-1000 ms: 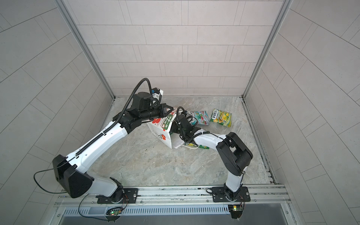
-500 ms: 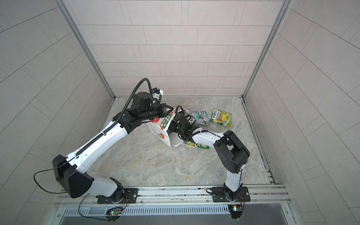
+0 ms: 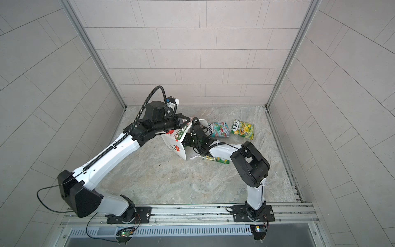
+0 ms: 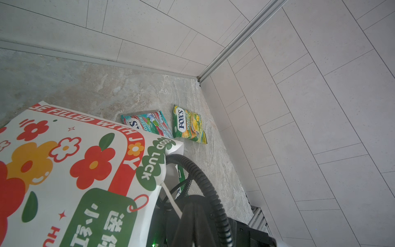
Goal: Take the snacks out of the paper bag
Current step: 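Grasp the orange FOX'S Fruits packet inside the bag with the right gripper, then pull the orange packet out of the bag with the right gripper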
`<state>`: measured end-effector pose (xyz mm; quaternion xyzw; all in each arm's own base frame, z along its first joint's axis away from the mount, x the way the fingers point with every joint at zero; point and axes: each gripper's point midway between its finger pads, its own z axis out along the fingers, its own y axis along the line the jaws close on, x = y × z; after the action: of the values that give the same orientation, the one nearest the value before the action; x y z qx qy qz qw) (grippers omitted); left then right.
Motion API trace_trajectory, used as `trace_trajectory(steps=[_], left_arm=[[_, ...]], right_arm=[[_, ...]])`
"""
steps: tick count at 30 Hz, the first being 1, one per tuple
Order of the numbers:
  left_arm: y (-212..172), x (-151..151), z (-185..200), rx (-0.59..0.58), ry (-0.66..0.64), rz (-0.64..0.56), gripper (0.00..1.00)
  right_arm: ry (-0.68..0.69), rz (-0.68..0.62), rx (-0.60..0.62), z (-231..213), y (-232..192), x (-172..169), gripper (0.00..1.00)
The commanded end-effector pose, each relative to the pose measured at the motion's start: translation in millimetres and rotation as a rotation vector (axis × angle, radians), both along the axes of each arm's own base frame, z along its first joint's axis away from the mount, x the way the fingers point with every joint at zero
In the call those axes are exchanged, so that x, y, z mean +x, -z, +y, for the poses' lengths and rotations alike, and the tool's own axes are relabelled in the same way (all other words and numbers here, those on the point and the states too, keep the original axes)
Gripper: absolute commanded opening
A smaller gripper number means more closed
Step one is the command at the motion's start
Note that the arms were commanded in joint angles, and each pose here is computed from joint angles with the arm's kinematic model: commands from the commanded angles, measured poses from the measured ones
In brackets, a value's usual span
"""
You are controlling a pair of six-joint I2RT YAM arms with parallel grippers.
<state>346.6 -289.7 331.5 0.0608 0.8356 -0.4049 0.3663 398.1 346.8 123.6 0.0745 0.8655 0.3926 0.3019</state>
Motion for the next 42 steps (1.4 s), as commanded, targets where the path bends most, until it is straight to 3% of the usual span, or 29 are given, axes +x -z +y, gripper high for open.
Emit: trace_trajectory(steps=[1,3,10,19,42], left_arm=[[-12.0,-7.0,0.1,-0.022,0.016,-0.023,0.00],[-12.1,-7.6,-0.7,-0.023,0.021,-0.022,0.00],[-8.1,-6.5,5.5,0.004,-0.007,-0.025,0.00],[1.6,-0.9,17.6,0.063,-0.070,-0.025,0.00],[11.6,5.7,24.4,0.095,-0.119,-0.018,0.00]], right_arm=[[0.000,0.030,0.073,12.5,-5.6,2.0,0.34],[0.020,0.040,0.097,12.6,-3.2,3.6,0.31],[0.006,0.014,0.145,15.4,-16.4,1.8,0.00],[-0.069,-0.009,0.118,12.4,-33.6,-15.0,0.00],[-0.225,-0.122,-0.099,-27.7,-64.8,-67.7,0.00]])
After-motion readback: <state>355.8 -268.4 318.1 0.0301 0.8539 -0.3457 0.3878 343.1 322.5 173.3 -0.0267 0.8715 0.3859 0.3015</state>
